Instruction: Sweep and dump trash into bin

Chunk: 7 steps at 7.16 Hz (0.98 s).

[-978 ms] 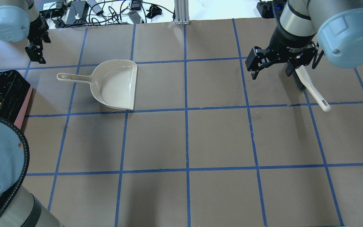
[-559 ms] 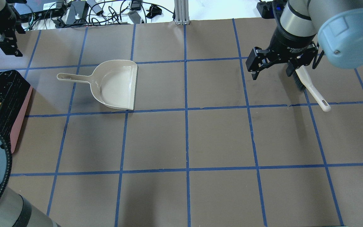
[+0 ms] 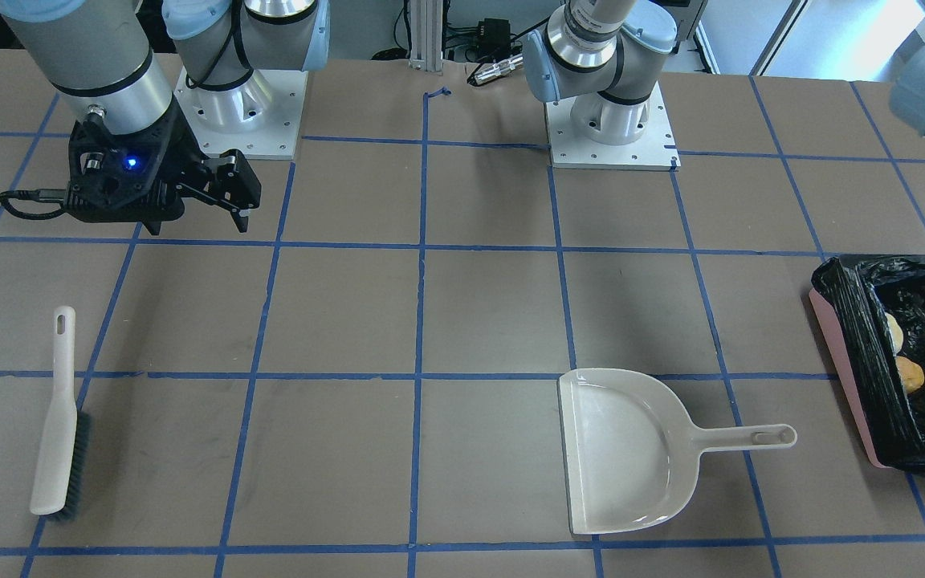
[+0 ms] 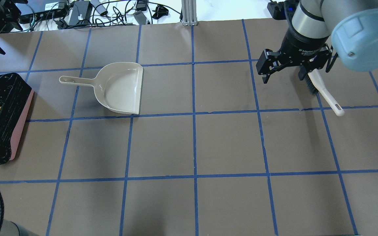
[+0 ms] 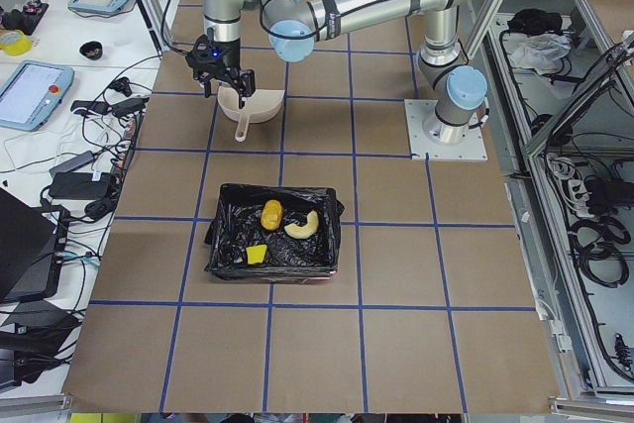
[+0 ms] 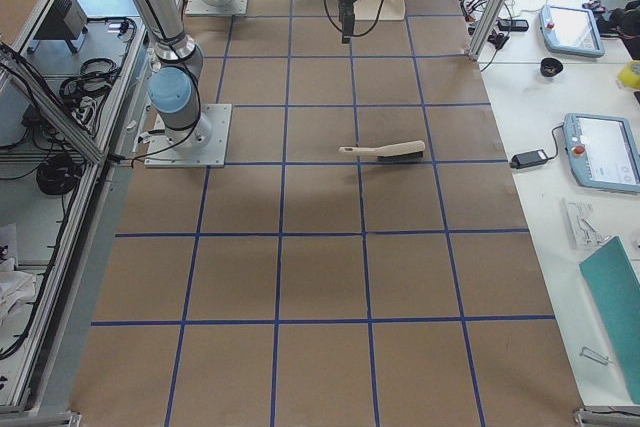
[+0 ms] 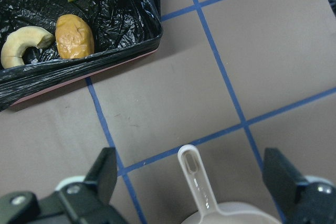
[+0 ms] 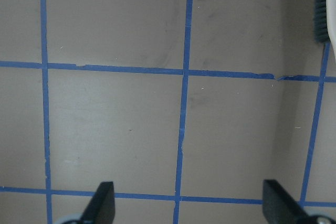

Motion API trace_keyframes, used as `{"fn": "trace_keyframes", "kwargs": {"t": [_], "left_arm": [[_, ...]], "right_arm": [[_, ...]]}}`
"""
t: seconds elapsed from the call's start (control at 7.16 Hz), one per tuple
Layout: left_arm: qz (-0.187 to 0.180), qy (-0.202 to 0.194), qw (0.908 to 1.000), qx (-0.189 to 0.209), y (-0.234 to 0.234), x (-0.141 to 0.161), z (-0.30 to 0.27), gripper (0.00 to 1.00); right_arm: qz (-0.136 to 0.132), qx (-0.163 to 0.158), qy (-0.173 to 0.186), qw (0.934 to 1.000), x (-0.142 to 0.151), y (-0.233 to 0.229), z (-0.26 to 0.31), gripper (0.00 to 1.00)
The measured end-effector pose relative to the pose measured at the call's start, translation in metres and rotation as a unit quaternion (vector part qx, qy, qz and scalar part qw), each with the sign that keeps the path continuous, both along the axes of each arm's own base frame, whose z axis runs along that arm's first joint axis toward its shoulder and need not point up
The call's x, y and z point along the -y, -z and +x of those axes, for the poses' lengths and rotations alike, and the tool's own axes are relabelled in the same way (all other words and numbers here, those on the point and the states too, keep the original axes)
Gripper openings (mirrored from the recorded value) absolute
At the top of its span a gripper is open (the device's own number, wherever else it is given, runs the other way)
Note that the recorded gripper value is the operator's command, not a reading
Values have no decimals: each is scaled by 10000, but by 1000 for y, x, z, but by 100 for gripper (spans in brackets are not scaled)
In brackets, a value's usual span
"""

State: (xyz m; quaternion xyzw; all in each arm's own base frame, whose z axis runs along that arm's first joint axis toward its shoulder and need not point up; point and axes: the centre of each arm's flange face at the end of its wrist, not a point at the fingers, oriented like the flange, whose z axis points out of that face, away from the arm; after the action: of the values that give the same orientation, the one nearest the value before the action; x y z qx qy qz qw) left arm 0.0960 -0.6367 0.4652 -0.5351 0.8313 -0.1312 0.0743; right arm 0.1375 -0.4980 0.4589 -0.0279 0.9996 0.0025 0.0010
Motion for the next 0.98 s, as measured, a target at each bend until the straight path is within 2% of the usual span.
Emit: {"fn": "trace_keyframes", "kwargs": {"t": [0.14, 0.56, 0.7, 0.98], "left_arm": [[120, 603, 9981, 4, -8, -19, -24, 100], [395, 1732, 9839, -211, -28, -74, -107, 100], [407, 2282, 9721, -352, -36, -86, -126, 100], [391, 3632, 9294, -530, -44, -100, -154, 99]], "right_arm": [[-5, -1, 2, 10000, 0, 0, 0, 100], [-41, -9, 3, 10000, -2, -4, 0, 100], [-56, -9, 5, 10000, -3, -5, 0, 100], [-56, -10, 9, 10000, -3, -6, 0, 100]]}}
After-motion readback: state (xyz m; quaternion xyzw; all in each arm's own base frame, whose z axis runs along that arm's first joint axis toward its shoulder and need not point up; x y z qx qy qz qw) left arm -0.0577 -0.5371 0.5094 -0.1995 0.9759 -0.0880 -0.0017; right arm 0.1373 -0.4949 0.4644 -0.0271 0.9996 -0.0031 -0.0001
